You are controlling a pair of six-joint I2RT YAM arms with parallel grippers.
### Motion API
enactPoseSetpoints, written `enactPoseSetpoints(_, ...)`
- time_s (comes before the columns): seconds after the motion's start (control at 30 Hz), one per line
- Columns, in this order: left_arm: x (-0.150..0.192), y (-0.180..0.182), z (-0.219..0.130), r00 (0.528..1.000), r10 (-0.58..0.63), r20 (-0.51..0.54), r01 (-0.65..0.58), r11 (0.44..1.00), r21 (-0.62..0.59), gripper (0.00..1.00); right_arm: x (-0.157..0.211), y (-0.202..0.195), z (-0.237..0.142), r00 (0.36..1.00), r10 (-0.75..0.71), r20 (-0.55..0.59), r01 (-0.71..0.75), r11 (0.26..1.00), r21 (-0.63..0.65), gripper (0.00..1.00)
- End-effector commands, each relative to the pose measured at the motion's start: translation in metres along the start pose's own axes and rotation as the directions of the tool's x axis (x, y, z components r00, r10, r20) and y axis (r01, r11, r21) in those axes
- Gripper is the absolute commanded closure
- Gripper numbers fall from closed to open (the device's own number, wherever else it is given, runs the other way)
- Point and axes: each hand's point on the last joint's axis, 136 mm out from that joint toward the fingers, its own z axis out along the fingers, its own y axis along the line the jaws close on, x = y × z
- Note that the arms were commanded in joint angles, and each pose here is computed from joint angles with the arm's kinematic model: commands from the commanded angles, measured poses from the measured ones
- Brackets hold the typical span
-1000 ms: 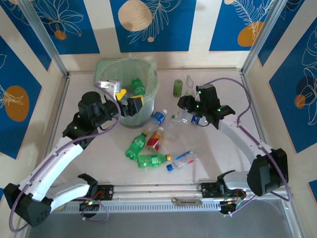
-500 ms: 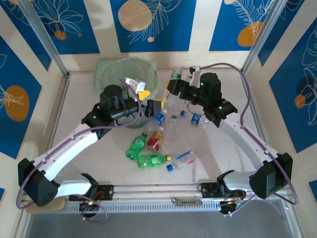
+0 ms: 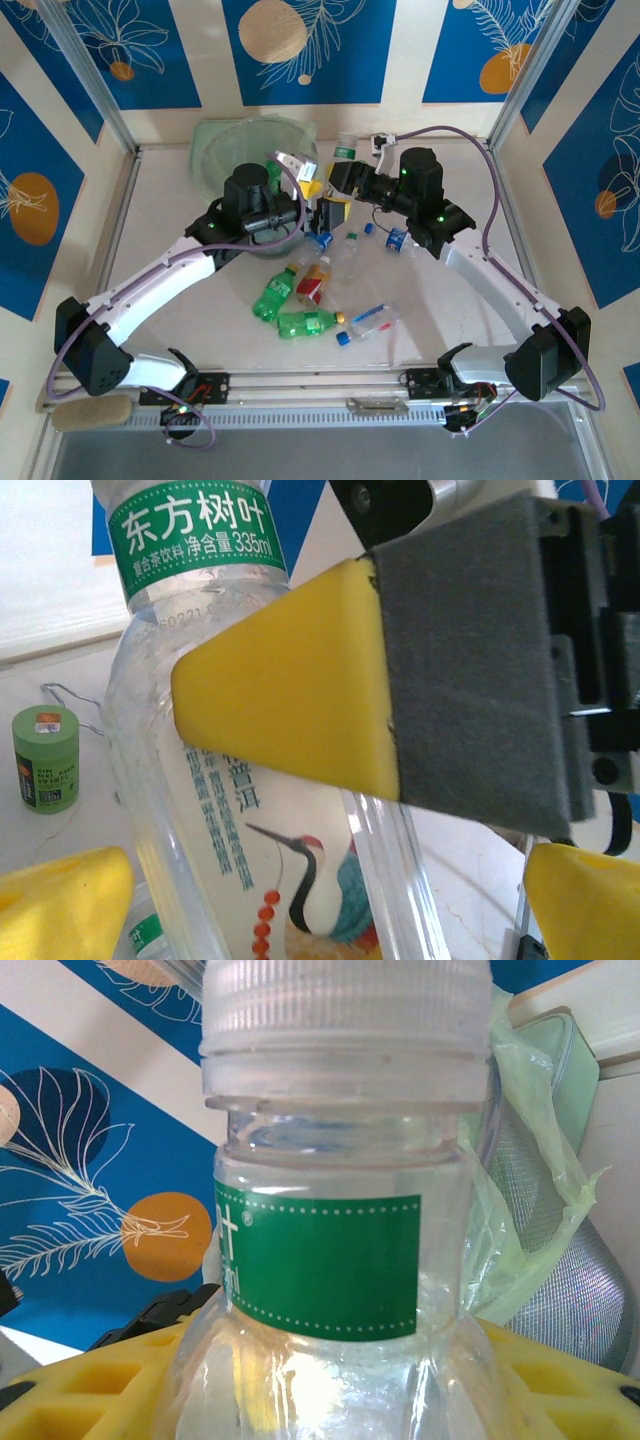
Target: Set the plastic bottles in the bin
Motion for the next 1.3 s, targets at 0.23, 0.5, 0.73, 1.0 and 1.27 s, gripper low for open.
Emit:
enactPoseSetpoints(0.23,-0.008,-0.007,0.013,1.0,-0.001,-0.005,0.002,0.999,0.036,0.07,-0.009,0.029,-0.014,0.999,-0.032,0.04,0.035,0.996,-0.086,0.45)
enactPoseSetpoints(0.5,-0.011,-0.006,0.011,1.0,0.004,0.006,-0.004,1.0,0.022,0.33,-0.007,0.026,-0.011,0.999,-0.032,0.034,0.035,0.996,-0.08,0.45)
enactPoseSetpoints(0.73,-0.013,-0.004,0.009,1.0,0.009,0.019,-0.009,1.0,0.003,0.42,-0.008,0.025,-0.012,0.998,-0.029,0.047,0.033,0.996,-0.08,0.32)
enactPoseSetpoints(1.0,-0.015,0.011,0.001,0.999,0.014,0.035,-0.011,0.996,-0.085,0.42,-0.021,0.018,-0.029,0.995,-0.009,0.103,0.016,0.998,-0.065,0.17)
enactPoseSetpoints(1.27,-0.038,0.033,-0.028,0.994,0.077,0.076,-0.059,0.974,-0.221,0.43,-0.035,-0.004,-0.06,0.977,0.013,0.213,-0.012,1.0,-0.004,0.15)
